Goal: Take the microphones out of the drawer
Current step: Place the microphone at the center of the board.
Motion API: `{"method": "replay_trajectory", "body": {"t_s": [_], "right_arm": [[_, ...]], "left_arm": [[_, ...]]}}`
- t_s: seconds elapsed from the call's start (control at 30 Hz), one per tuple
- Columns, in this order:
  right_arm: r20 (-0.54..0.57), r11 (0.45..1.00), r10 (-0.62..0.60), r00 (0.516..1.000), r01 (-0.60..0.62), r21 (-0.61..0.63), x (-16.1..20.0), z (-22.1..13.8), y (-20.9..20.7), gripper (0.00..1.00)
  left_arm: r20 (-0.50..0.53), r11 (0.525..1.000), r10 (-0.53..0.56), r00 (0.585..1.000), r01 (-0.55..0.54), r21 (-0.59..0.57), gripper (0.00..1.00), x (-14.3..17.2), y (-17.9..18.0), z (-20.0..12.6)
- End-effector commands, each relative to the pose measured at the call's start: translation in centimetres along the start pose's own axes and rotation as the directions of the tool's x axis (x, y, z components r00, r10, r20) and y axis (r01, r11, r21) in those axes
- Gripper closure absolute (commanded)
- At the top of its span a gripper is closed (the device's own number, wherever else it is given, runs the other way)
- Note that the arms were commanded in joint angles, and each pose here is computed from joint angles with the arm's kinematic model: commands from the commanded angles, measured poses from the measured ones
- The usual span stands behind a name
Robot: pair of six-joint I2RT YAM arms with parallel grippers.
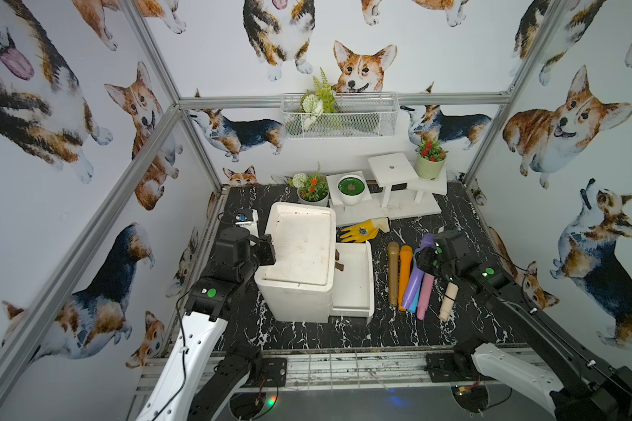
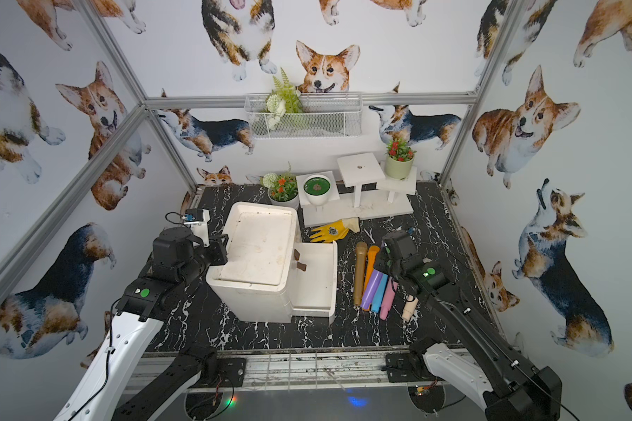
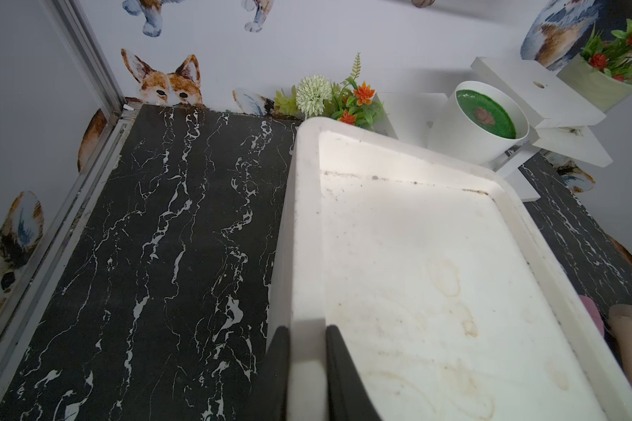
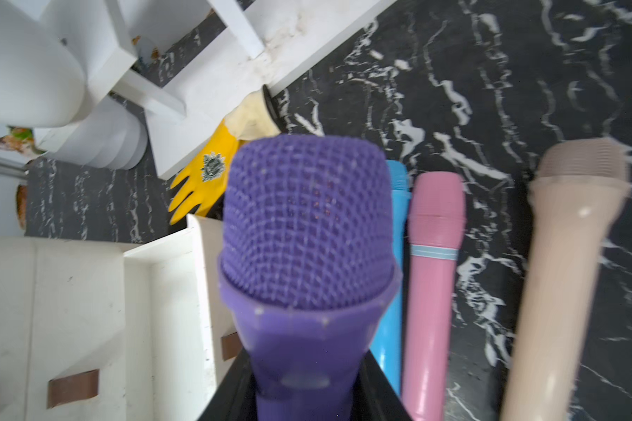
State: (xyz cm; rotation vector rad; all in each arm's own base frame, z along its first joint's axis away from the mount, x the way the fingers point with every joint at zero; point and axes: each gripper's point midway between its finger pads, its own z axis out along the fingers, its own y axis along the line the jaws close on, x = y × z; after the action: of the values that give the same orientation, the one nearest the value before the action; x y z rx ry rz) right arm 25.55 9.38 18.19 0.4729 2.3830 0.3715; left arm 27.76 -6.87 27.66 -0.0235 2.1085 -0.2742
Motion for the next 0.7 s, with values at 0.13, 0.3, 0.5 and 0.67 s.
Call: {"method": "replay_trajectory", "body": {"t_s": [0.13,0.3,0.5,0.67], "right_arm": [[-0.036,0.984,0.016,0.999,-0.009,0.179,0.0,-1.2,-6.9,0.79],[-0.025,0.926,-0.028,0.999,0.035,0.376,-1.1,-2.3,-10.7,0.79],[-0.062,0.861,-0.054,0.997,0.078,0.502,-1.7,-2.1,-13.2,0.76],[-0.095,0.841,-0.007,0.995,0.057,0.539,-1.7,-0.7,-14.7,0.75]], "left_arm": [[-0.205,1.0,-0.018,0.979,0.019,0.003,0.98,4.9,0.2,0.1],[-0.206,1.0,-0.015,0.978,0.016,0.001,0.98,5.0,0.3,0.0],[-0.205,1.0,-0.018,0.979,0.019,0.003,0.97,5.0,0.3,0.0],[-0.204,1.0,-0.017,0.979,0.017,0.0,0.97,5.2,0.4,-0.2]]}}
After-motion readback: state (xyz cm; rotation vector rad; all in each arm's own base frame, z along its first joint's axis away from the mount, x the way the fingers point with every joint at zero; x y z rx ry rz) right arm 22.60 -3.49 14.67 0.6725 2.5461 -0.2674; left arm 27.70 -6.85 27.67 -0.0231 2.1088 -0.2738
